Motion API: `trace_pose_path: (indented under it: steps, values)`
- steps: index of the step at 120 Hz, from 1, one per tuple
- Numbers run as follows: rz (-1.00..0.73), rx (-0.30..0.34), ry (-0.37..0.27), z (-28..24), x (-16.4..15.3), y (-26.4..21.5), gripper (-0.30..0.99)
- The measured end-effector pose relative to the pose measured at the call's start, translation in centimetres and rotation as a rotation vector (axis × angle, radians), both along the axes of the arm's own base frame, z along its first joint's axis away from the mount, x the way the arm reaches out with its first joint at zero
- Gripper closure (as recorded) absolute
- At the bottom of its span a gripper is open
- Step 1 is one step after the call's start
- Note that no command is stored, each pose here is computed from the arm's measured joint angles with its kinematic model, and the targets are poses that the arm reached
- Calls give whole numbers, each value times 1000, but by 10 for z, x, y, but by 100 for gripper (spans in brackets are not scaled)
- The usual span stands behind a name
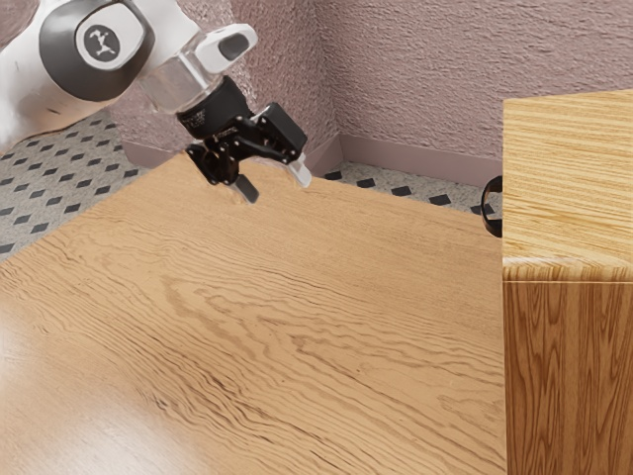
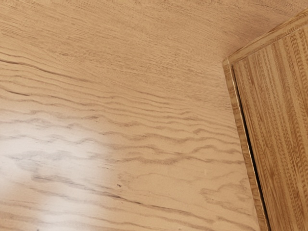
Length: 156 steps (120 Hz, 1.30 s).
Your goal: Pull the drawer handle with one arm to open the drawer
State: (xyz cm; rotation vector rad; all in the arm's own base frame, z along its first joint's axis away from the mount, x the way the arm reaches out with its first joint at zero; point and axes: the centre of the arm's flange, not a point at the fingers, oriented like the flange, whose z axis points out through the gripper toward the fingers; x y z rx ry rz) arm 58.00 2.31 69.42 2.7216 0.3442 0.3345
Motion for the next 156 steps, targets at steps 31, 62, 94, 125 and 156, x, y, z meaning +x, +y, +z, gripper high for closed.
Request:
trace_pose_path:
  steps: [31,62,94,125,156]
  values:
    - [115,-107,-97,13,11,5,0]
    - [201,-180,-120,-5,24,12,0]
    - [150,-199,-115,-18,34,-42,0]
    - [175,-204,-115,-32,38,-44,0]
    - [160,-213,-125,-35,35,-66,0]
